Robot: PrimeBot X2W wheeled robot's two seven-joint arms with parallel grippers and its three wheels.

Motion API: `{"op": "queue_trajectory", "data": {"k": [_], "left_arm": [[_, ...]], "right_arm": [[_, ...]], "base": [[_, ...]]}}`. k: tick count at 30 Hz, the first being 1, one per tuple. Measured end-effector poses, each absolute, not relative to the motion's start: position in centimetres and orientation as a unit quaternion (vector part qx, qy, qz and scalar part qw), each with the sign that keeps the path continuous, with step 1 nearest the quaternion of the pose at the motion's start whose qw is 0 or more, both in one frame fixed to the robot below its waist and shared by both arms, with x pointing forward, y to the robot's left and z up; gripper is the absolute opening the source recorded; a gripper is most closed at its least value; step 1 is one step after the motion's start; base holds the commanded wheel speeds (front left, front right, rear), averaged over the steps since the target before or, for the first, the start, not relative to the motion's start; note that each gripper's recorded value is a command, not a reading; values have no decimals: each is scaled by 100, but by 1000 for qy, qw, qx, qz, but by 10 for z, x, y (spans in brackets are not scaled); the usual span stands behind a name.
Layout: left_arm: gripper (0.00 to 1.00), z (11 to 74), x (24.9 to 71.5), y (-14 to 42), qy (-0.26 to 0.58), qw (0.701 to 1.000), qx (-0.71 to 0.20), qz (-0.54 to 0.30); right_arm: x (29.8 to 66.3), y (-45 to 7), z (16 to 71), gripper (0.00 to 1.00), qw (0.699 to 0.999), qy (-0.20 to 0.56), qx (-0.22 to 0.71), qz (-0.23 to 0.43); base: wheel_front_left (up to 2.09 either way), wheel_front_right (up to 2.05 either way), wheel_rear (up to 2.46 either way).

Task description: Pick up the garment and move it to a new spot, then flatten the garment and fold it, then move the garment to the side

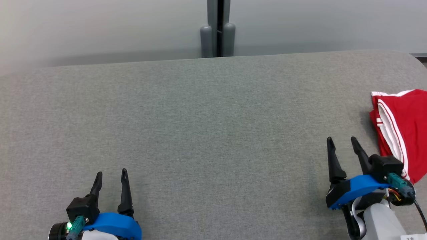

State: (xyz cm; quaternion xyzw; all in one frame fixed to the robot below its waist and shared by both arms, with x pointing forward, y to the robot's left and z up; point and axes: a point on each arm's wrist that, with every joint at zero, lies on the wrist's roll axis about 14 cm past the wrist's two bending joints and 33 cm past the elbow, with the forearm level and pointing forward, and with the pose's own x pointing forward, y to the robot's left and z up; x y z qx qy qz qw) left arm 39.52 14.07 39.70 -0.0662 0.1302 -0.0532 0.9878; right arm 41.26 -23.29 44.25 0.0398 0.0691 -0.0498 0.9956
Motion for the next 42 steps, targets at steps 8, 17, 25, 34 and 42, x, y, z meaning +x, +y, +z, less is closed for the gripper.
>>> {"op": "queue_trajectory", "data": {"k": [8,17,25,34,42], "left_arm": [[100,400,384,157,128,989,-74,-25],[100,413,371,163,109,989,-96,-18],[100,416,350,166,105,989,-102,-12],[100,416,340,169,105,989,-109,-6],[0,396,327,166,142,981,-129,-3]], "right_arm": [[409,-211,439,100,996,73,41,-19],[401,-202,444,100,997,67,44,-7],[378,-196,441,100,996,71,52,0],[370,-196,440,100,996,71,60,-3],[360,-193,420,0,992,107,70,-6]], "base": [[0,0,0],[0,0,0],[0,0,0],[0,0,0],[0,0,0]]}}
